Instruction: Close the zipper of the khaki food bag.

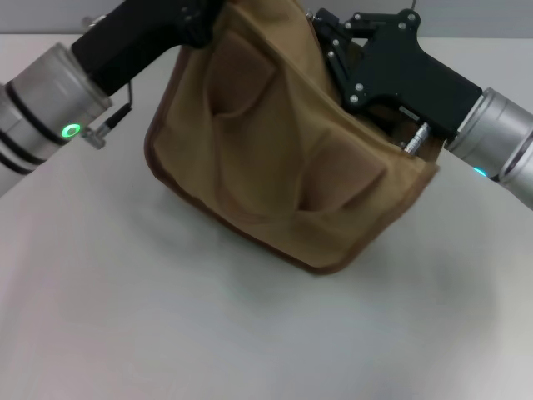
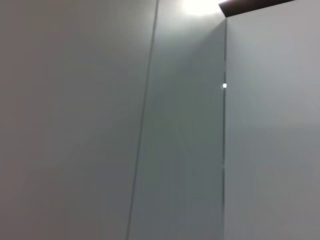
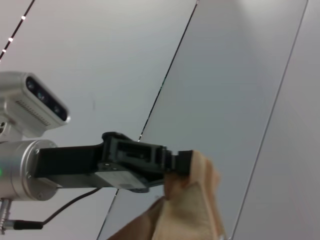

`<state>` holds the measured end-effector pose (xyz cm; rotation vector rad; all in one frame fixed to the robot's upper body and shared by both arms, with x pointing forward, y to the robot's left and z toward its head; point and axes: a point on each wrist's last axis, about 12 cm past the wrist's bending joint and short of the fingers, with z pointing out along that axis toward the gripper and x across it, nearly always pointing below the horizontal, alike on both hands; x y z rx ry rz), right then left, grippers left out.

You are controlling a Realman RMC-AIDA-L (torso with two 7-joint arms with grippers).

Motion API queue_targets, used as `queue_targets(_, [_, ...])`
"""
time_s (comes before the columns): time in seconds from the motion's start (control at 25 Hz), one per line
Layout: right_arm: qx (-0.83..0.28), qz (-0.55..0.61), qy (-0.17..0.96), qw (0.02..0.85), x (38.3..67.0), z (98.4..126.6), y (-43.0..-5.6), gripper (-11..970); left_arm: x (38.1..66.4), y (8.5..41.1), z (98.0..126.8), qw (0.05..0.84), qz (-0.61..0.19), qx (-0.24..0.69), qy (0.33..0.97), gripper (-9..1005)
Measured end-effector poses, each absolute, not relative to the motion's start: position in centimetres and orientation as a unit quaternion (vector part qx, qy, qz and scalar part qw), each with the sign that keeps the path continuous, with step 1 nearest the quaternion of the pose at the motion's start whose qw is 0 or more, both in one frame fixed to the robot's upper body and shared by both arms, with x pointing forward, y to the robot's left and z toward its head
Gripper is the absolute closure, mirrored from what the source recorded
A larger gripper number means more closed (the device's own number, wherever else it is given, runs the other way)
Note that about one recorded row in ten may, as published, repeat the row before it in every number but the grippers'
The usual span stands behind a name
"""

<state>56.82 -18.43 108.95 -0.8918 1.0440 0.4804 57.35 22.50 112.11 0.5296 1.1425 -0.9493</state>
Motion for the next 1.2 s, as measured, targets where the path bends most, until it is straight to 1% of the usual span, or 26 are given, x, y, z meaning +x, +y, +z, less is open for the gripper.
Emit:
queue_targets(0.36, [-0.372,0.251,0.499,0.741,55.4,108.3,-20.8,960,56.6,24.6,111.3,0.718,-0.401,0.213,0.527,975])
queue_targets(0.68, [-0.329,0.287,0.514,0.738,53.2,107.7,-23.4,961,56.6,25.2,110.9,0.718,-0.387,0.203,0.541,963])
queue_targets(1.04, [-0.301,0.287,0.54,0.731,51.4,106.4,-25.0,962,56.4,25.9,110.7,0.72,-0.376,0.199,0.549,949])
queue_targets(1.2, [-0.292,0.285,0.546,0.732,50.8,106.1,-25.4,962,56.2,26.7,110.7,0.724,-0.368,0.193,0.551,943])
